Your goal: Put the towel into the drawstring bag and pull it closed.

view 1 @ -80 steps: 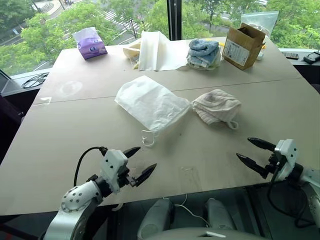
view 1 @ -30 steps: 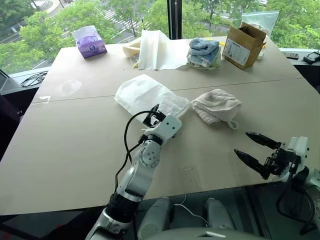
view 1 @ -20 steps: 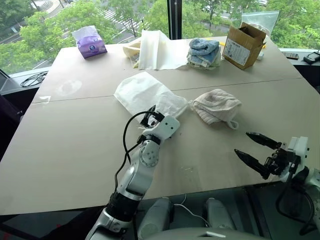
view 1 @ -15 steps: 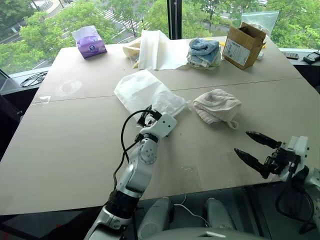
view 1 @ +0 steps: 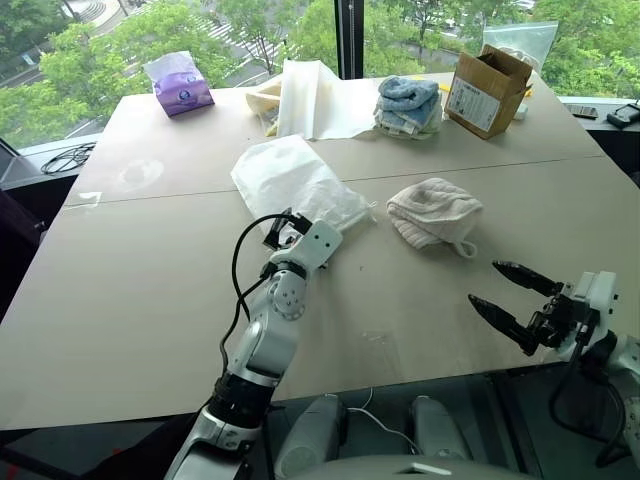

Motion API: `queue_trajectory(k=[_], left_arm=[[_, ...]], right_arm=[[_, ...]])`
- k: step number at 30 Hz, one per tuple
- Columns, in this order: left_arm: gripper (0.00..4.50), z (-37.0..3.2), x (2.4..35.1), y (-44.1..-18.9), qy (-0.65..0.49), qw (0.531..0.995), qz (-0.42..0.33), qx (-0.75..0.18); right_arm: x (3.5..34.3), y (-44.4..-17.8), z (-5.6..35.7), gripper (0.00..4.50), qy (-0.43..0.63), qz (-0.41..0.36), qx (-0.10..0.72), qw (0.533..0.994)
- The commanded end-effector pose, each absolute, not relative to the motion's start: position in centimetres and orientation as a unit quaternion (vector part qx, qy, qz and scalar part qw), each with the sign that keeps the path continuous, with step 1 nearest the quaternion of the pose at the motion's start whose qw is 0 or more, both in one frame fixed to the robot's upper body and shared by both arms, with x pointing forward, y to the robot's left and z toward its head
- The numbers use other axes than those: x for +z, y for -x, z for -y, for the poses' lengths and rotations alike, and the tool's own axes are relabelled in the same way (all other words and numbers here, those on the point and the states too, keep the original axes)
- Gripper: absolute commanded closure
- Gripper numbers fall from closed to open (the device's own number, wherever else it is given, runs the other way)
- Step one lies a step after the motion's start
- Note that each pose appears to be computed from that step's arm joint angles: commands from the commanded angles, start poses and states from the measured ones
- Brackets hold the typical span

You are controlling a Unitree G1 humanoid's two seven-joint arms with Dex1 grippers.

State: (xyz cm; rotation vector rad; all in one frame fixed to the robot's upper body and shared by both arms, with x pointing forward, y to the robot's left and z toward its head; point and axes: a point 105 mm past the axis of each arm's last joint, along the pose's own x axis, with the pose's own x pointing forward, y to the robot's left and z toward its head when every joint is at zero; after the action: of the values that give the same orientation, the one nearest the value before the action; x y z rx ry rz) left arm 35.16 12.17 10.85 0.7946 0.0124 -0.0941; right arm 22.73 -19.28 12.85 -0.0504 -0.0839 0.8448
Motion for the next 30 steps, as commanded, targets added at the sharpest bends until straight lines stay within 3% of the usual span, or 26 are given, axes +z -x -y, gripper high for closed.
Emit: queue_trajectory(k=[1,3,10,19,24,30], left_arm=[[0.28,-12.3,12.0,-35.2,-0.402,0.915,0.019,-0.030],[0.90,-12.4,12.1,-35.2,-0.406,0.913,0.023,-0.022],[4.35,-12.6,12.3,-35.2,-0.410,0.912,0.028,-0.009],[4.44,-11.6,13.8,-35.1,-0.357,0.932,0.061,-0.034],[4.44,-11.7,14.9,-35.1,-0.331,0.937,0.084,-0.075],[4.44,-12.2,15.1,-33.6,-0.239,0.942,0.099,-0.213]], right_arm=[[14.1,-22.7,19.0,0.42,0.039,0.068,0.412,0.908],[14.1,-22.7,19.0,0.42,0.039,0.068,0.412,0.908],[14.1,-22.7,19.1,0.42,0.041,0.068,0.412,0.907],[14.3,-23.0,19.0,0.42,0.039,0.069,0.406,0.910],[15.9,-25.2,19.1,0.42,0.031,0.088,0.362,0.928],[16.9,-28.9,19.1,0.42,0.034,0.057,0.323,0.944]])
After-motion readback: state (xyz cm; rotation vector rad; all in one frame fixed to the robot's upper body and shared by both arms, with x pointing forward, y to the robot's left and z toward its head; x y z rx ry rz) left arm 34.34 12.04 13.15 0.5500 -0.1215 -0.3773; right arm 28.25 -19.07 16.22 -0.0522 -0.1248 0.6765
